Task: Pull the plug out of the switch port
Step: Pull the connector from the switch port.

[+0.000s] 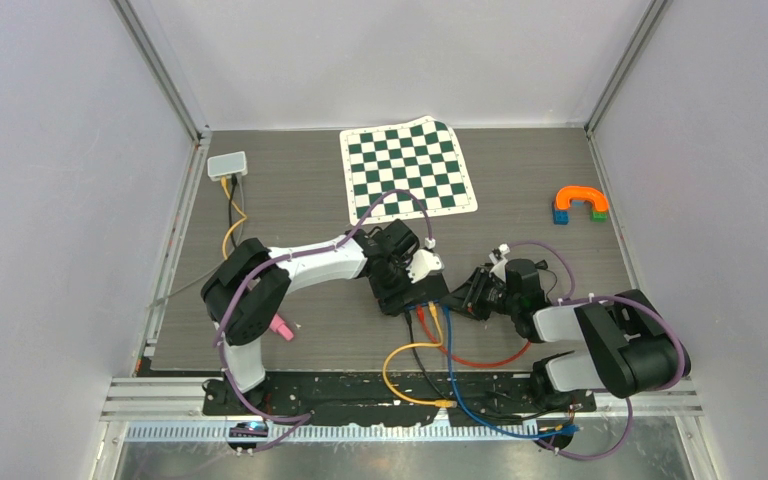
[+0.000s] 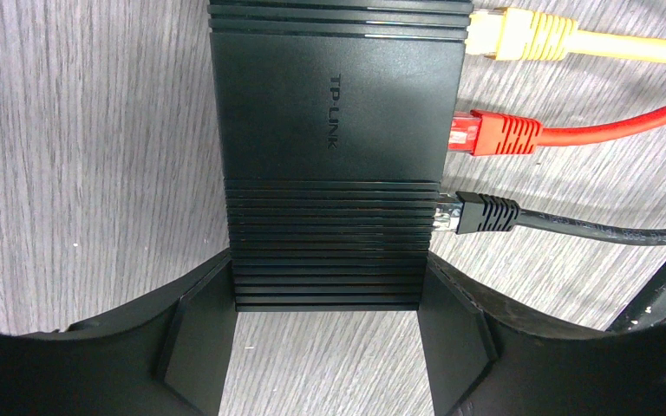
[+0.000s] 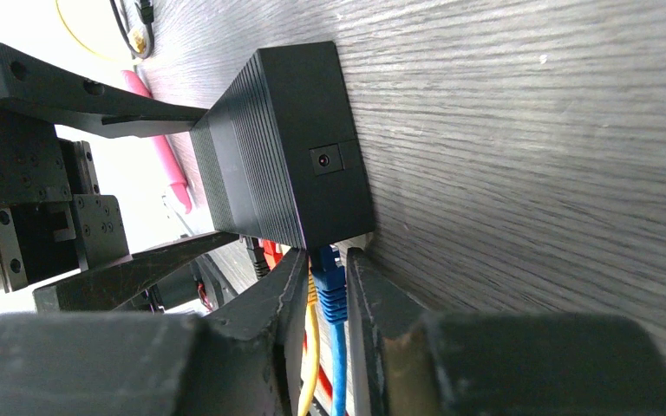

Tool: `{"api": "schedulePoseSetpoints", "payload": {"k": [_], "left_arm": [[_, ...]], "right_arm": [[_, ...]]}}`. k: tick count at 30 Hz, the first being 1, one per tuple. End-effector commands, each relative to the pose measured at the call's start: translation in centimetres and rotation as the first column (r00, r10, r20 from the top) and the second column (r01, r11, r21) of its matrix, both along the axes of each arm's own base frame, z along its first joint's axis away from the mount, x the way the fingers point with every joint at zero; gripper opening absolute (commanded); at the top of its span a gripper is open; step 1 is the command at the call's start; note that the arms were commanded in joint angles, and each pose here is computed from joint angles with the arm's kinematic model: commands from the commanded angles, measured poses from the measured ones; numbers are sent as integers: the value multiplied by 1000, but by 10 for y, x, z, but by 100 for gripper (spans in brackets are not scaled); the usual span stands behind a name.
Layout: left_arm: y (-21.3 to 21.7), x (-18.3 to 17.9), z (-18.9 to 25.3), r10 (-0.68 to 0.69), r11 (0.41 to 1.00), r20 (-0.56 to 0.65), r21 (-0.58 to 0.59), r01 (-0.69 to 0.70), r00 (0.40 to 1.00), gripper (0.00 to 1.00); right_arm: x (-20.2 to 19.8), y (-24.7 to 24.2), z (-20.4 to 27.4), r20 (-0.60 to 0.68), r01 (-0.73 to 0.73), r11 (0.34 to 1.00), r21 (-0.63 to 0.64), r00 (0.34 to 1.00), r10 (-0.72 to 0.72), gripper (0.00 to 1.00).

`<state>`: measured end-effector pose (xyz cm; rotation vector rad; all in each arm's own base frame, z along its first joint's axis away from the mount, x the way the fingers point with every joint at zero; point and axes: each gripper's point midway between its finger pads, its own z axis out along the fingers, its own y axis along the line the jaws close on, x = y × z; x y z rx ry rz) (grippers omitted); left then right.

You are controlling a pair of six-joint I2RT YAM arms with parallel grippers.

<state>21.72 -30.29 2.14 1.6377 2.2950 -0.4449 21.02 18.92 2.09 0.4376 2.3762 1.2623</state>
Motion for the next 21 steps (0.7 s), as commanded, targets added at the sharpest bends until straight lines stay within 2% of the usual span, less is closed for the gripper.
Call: {"api": "schedulePoseSetpoints", "payload": {"k": [1,6,16,21], "left_arm": [[-15,-12,12,-47,996,-47,-78,43,998,55],[-13,-11,10,-43,997,-44,-71,40,998,54],[-14,-7,10,-37,997,-30,-68,35,999,54],[-14,-6,7,-29,998,-32,-54,27,999,53]], "right_arm": [[8,-11,-10,3,57,996,-75,998,-57,24],[4,-13,-13,5,44,995,-92,999,-44,7],[-11,-16,-23,8,-57,986,-156,998,59,5],[-17,-7,-14,12,-120,987,-107,993,122,5]]}}
